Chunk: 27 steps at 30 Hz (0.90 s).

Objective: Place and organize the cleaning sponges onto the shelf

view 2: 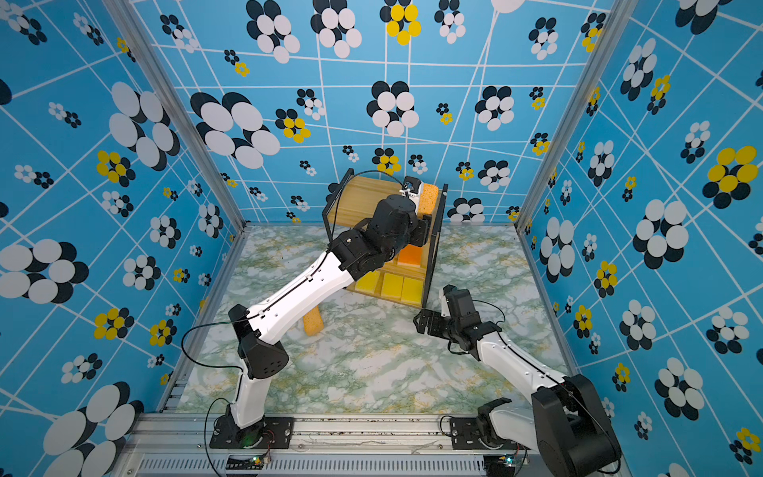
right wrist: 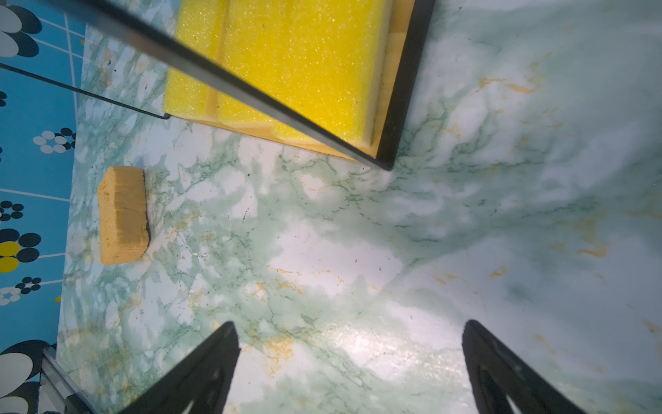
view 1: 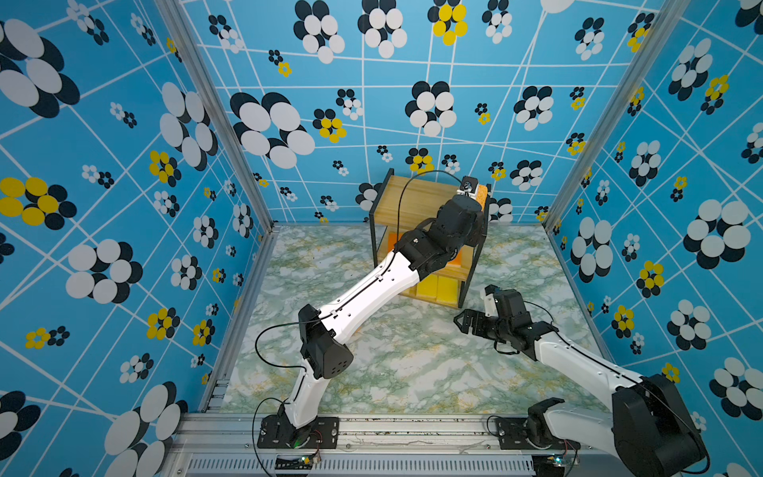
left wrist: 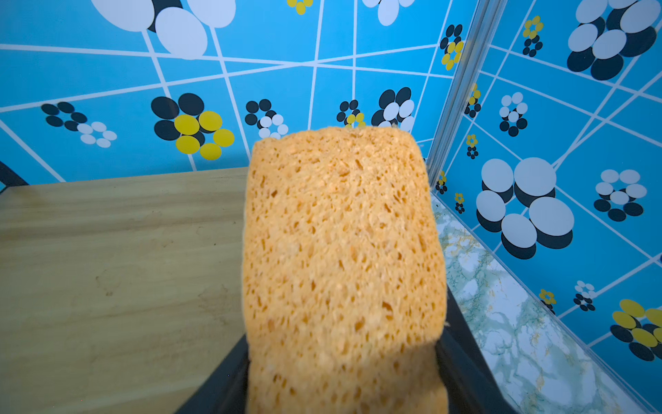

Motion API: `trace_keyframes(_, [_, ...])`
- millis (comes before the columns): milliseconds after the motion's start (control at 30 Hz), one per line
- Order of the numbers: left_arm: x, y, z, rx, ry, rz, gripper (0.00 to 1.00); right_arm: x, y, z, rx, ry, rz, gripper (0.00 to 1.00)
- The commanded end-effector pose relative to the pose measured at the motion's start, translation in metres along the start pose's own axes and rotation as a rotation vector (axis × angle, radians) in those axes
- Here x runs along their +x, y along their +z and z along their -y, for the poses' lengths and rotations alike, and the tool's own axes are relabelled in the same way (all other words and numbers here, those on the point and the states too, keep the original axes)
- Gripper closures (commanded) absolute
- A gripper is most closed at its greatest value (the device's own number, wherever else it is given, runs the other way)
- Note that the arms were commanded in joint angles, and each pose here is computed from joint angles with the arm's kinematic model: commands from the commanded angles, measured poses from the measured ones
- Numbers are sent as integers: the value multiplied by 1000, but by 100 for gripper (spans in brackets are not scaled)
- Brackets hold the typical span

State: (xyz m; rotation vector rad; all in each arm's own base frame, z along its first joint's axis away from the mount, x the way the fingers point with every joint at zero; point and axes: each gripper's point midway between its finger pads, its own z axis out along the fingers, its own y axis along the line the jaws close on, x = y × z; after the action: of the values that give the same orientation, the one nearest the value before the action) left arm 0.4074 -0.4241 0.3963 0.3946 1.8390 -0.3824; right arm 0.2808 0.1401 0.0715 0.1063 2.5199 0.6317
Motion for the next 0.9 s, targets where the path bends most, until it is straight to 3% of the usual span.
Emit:
trace_keyframes(0, [-2, 0, -1, -24, -8, 3, 55, 3, -1, 2, -8, -2, 0, 1])
trace_keyframes(867, [11, 5, -11, -82, 9, -28, 44, 3, -2, 2, -4, 2, 1, 1])
